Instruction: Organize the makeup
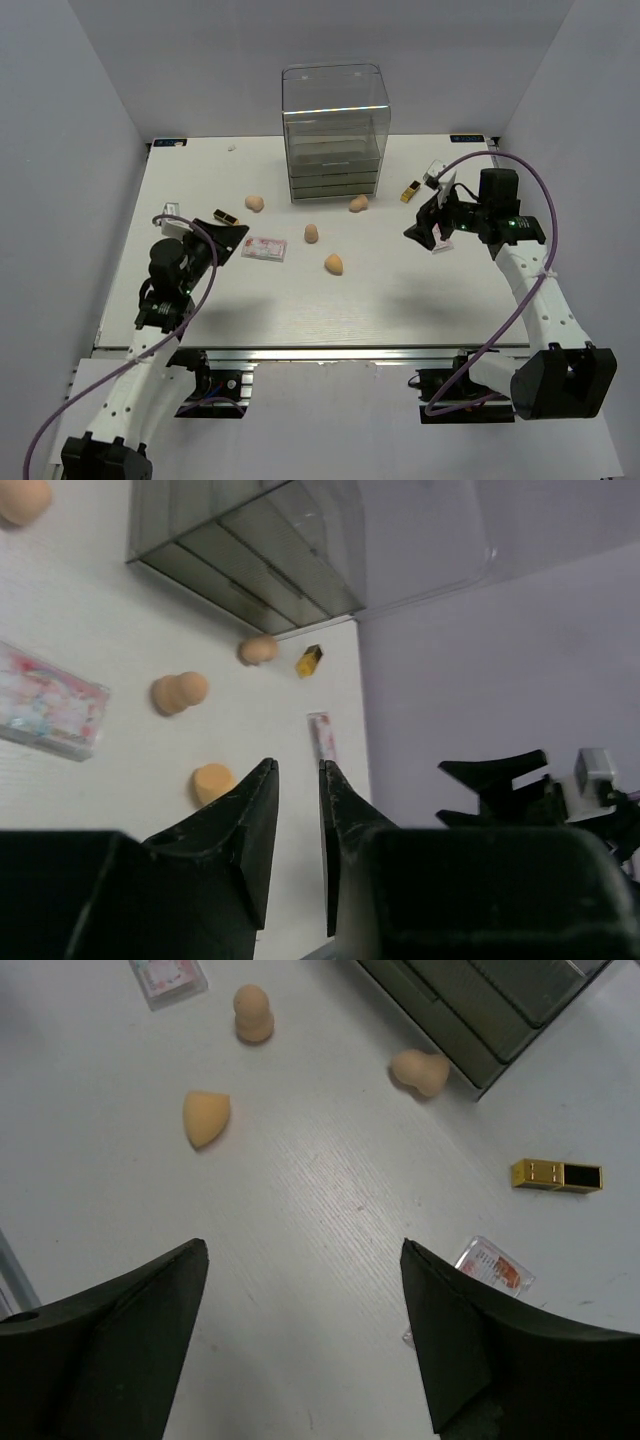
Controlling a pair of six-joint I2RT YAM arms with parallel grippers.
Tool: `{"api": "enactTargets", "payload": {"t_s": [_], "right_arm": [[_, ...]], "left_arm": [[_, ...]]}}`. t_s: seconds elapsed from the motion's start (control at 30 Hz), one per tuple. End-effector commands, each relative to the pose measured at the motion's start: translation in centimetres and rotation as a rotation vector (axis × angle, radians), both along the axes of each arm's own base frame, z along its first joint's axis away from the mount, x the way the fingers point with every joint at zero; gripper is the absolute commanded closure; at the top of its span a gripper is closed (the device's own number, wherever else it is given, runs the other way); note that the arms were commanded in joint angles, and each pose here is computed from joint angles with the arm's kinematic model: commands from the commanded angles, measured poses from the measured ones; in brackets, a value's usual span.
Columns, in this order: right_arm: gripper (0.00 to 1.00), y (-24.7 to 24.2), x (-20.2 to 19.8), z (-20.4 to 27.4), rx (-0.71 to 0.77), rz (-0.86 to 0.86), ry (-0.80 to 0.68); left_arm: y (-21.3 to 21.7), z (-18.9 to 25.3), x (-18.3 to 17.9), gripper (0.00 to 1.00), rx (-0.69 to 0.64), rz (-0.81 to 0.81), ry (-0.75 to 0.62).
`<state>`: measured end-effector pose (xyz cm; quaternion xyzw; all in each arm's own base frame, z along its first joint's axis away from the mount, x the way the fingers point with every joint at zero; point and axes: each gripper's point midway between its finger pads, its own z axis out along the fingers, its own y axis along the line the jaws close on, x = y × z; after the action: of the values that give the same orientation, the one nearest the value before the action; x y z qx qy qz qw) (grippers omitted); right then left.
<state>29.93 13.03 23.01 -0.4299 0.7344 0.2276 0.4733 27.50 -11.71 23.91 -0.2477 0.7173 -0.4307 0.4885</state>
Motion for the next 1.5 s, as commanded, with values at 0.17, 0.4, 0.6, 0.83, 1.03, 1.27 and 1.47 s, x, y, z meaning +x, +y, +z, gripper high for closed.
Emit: {"api": "enactTargets", "payload": {"t_s": [0.17, 0.4, 0.6, 0.83, 1.03, 1.27, 1.47], "right_arm": [[0.43, 2.1, 1.6, 3.3, 0.159, -0.016, -0.019], [0.42, 1.7, 3.7, 3.2, 0.22, -0.157, 0.049], [0.38, 1.9, 4.7, 3.3, 0.277, -0.216, 0.092], [0.33, 1.8, 4.8, 2.9, 0.276, -0.225, 0.093], [0.33, 1.9, 4.8, 2.1, 0.285, -0.227, 0.105], [0.32, 1.7, 5.0, 2.1, 0.278, -0.234, 0.088], [0.32, 1.5, 4.7, 2.1, 0.271, -0.237, 0.067]], "left_arm": [[-7.0, 1.0, 3.9, 0.41, -0.123, -0.055, -0.035], [-11.4, 0.2, 6.9, 0.35, -0.161, -0.023, -0.069], [-14.6, -1.2, 10.0, 0.34, -0.173, -0.028, -0.057], [-16.5, -1.5, 13.1, 0.25, -0.236, -0.005, -0.066], [-17.8, -0.8, 15.8, 0.25, -0.285, 0.02, -0.1], [-19.4, -1.8, 19.1, 0.28, -0.306, 0.049, -0.101], [-19.0, -2.6, 21.3, 0.3, -0.357, 0.141, -0.103]]}}
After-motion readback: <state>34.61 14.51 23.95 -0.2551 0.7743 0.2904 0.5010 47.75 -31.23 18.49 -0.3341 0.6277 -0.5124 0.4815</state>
